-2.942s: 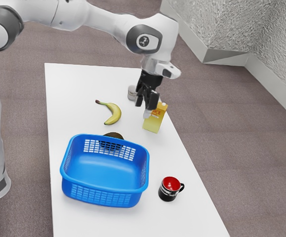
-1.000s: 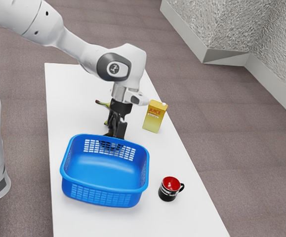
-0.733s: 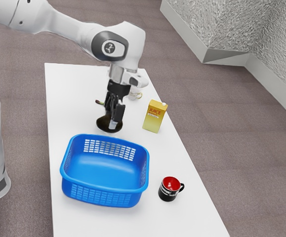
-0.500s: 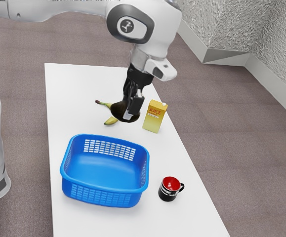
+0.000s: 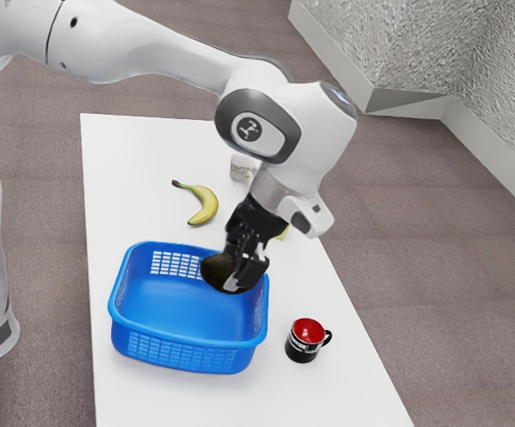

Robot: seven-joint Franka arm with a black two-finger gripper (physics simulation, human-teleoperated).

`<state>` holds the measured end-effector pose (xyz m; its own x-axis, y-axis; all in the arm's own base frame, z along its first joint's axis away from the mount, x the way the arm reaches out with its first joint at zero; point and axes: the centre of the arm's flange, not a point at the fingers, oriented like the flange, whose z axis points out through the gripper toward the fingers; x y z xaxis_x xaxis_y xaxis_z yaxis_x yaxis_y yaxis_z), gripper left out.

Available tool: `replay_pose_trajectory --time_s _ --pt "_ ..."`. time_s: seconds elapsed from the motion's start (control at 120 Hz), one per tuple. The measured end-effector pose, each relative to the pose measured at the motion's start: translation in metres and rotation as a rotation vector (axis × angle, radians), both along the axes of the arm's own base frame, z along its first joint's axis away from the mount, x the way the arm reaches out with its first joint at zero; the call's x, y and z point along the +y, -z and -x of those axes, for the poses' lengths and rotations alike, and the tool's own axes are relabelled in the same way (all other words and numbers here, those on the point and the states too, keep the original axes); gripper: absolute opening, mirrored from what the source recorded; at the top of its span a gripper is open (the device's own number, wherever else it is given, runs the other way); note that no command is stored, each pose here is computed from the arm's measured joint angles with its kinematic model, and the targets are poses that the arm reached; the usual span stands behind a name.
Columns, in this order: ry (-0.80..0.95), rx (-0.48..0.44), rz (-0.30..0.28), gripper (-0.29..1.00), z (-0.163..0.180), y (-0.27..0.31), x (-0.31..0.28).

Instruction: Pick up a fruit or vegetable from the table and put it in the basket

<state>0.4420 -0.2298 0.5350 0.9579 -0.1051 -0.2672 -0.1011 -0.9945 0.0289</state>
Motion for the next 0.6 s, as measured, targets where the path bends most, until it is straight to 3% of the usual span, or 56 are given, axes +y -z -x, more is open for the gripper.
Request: replay_pose_trajectory --time_s 0.05,0.225,0.425,0.492,0.6 --pt "-0.010 -0.005 0.006 0.35 -0.001 0.001 -0.003" --pt "-0.051 -0.019 0.019 0.60 -0.005 0.001 -0.002" --pt "-0.076 -0.064 0.012 0.68 -0.014 -0.012 0.009" --pt "-0.118 -0.171 -0.035 0.69 -0.042 -0.049 0.067" --pt "-0.294 -0.316 -0.118 0.70 -0.077 -0.094 0.235"
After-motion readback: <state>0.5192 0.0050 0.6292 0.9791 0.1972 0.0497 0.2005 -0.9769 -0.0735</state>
